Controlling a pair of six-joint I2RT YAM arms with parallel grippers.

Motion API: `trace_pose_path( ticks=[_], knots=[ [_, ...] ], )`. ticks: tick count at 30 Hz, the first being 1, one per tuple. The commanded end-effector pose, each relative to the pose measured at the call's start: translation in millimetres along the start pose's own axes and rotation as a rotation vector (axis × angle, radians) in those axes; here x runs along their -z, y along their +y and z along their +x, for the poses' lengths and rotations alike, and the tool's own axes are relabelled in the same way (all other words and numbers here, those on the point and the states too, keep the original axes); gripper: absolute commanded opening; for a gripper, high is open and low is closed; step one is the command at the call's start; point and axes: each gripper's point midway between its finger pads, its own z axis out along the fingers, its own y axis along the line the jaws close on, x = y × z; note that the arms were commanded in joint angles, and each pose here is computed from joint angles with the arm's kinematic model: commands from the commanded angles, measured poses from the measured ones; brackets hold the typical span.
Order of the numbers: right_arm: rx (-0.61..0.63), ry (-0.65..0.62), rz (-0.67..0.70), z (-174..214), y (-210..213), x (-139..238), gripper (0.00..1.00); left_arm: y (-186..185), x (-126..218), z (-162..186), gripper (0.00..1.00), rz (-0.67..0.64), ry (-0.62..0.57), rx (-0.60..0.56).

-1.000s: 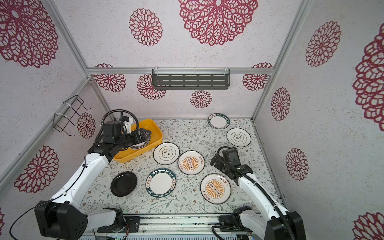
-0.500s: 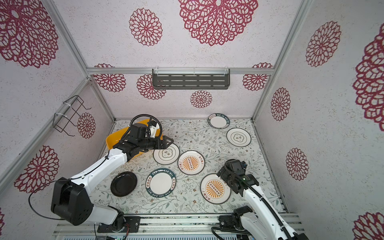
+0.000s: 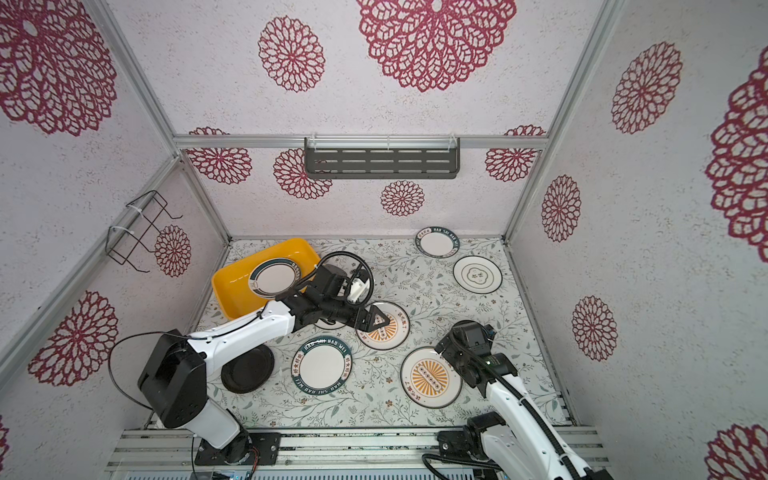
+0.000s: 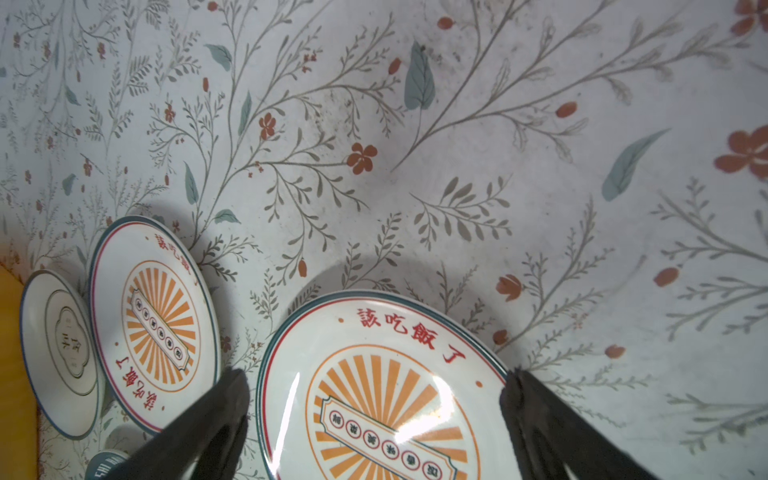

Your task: Place the plates into the plastic bin on the countertop

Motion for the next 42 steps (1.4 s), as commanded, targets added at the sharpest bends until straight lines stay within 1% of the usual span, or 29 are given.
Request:
trace_pose_path(
  ticks=[1,5,9,12,14,15,16,20,23,32,40,42],
  knots=[
    [0.019,-0.062,-0.080,-17,22,6,0.99,-10,-20,22,0.96,0.031,0.069,0.036],
    [0.051,-0.077,-0.140,-24,40,8,0.99,-12,-40,45,0.89,0.070,0.114,0.096],
    [0.087,-0.079,-0.178,-27,52,11,0.99,-19,-60,53,0.86,0.098,0.134,0.118],
    [0.084,-0.099,-0.207,-29,54,16,0.99,-19,-75,64,0.82,0.085,0.187,0.139],
    [0.076,-0.120,-0.241,-31,56,22,0.99,-20,-84,69,0.79,0.103,0.209,0.155],
    [0.077,-0.130,-0.257,-32,58,26,0.99,-18,-90,72,0.75,0.111,0.222,0.181],
    [0.084,-0.135,-0.265,-33,59,29,0.99,-17,-94,73,0.73,0.114,0.236,0.196],
    [0.116,-0.163,-0.263,-36,56,44,0.99,-11,-116,86,0.67,0.109,0.298,0.236],
    [0.122,-0.181,-0.272,-37,53,51,0.99,-8,-125,91,0.61,0.096,0.328,0.254],
    [0.111,-0.212,-0.303,-38,50,63,0.99,2,-145,102,0.50,0.100,0.398,0.318],
    [0.102,-0.232,-0.309,-40,47,71,0.99,10,-150,103,0.31,0.082,0.411,0.346],
    [0.101,-0.232,-0.308,-40,46,71,0.99,11,-149,102,0.24,0.080,0.408,0.348]
  ],
)
